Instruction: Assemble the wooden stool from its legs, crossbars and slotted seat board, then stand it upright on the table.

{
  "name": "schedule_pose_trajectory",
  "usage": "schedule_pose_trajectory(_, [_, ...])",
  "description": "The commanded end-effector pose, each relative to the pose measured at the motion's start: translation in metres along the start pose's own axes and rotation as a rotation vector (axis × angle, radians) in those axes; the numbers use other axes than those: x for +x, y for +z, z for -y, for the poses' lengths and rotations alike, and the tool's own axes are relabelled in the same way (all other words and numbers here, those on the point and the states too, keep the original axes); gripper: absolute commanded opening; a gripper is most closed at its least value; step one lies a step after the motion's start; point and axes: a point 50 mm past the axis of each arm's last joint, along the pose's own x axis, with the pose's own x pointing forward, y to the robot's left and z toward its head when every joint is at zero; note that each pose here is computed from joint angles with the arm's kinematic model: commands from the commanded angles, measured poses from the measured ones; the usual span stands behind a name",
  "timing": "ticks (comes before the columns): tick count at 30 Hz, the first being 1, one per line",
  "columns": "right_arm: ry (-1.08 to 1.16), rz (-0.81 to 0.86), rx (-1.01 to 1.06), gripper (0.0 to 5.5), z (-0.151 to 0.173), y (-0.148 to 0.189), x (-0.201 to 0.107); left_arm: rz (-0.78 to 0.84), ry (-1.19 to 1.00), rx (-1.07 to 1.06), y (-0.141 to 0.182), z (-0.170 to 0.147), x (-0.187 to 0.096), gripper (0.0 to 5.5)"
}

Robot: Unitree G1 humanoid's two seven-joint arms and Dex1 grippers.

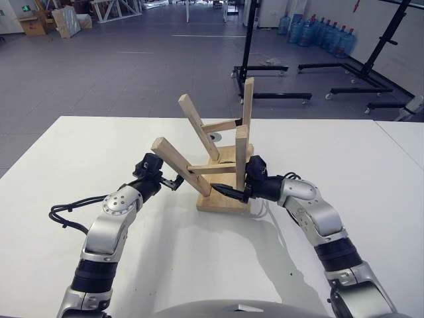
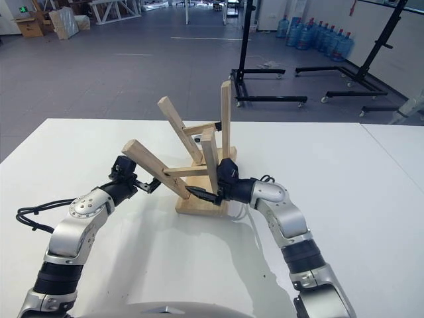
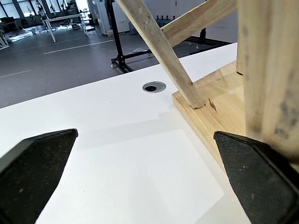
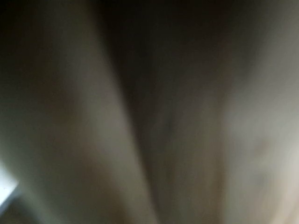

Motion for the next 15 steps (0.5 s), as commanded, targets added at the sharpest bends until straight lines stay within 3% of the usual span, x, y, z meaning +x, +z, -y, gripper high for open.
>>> schedule_pose_trajectory(1, [-0.032,-0.073,0.034,4.64,0.002,-0.02,-0.015,0.074,-0.069,0.033,0.018,0.009,0.007,5.4])
schedule_pose_trajectory(3, [-0.061,-0.068,0.059,5.08,0.006,-0.022,-0.027,0.08,-0.06,0.038,0.02,0.007,0.006,5.4])
schedule_pose_trajectory(11, [-0.057,-0.035,0.02,5.08,0.018,-0.006,-0.079,-0.039,0.042,0.16,0.008,-0.05,-0.015,5.4])
schedule_pose_trajectory(15, [0.05,-0.12,0.014,5.08,0.015,-0.001,-0.112,-0.115,0.079,0.188,0.003,-0.085,-0.039,5.4])
